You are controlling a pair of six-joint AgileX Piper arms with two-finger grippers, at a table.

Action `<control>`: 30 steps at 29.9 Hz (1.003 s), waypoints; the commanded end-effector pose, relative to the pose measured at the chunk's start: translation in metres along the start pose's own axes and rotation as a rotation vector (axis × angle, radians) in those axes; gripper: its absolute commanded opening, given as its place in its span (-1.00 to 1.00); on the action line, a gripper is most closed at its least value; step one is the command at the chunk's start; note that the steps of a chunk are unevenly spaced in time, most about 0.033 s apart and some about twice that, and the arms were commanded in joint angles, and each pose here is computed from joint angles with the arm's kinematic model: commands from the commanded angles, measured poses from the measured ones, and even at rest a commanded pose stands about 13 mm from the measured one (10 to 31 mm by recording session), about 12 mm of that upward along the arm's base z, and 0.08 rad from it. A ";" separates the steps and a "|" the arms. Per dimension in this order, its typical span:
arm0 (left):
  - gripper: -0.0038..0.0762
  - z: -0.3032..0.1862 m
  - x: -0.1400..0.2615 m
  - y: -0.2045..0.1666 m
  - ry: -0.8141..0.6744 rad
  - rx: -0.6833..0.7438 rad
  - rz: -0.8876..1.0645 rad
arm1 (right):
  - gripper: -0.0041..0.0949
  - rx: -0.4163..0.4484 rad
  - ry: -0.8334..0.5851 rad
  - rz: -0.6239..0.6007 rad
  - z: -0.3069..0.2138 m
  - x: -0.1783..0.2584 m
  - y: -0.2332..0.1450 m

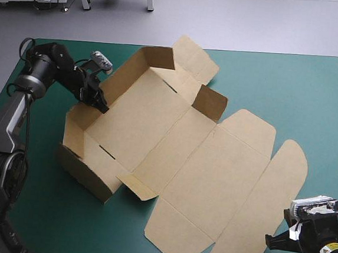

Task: Fold the box

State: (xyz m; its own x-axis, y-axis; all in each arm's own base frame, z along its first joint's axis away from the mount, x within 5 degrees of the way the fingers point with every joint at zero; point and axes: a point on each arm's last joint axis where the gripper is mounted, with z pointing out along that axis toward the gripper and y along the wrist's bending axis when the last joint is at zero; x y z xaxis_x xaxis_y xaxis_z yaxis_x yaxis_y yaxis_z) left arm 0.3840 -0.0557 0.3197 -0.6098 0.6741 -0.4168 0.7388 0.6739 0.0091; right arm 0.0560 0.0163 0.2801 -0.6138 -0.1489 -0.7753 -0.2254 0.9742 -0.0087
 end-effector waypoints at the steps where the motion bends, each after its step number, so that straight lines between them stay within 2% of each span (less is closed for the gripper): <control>1: -0.93 -0.052 -0.044 -0.027 -0.155 -0.180 0.198 | -0.95 0.013 -0.081 -0.003 -0.005 -0.012 -0.001; 6: -0.93 -0.081 -0.086 -0.060 -0.275 -0.357 0.406 | -0.95 0.016 -0.090 -0.002 -0.005 -0.012 -0.001; 9: -0.93 -0.090 -0.102 -0.083 -0.305 -0.403 0.533 | -0.95 0.016 -0.090 -0.002 -0.005 -0.012 -0.001; 16: -0.93 -0.086 -0.124 -0.146 -0.251 -0.492 0.814 | -0.95 0.016 -0.090 -0.002 -0.005 -0.012 -0.001; 23: -0.93 -0.079 -0.131 -0.197 -0.229 -0.528 0.900 | -0.95 0.018 -0.094 -0.002 -0.005 -0.013 -0.001; 30: -0.93 -0.041 -0.122 -0.216 -0.136 -0.528 0.867 | -0.96 0.027 -0.119 -0.002 -0.005 -0.015 -0.002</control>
State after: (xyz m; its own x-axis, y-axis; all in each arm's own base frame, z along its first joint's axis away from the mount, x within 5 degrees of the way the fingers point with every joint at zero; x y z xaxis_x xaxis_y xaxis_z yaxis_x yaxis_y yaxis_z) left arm 0.2987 -0.2754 0.3860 0.1419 0.9803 -0.1376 0.7361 -0.0116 0.6768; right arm 0.0581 0.0156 0.2825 -0.5879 -0.1433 -0.7961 -0.2158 0.9763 -0.0164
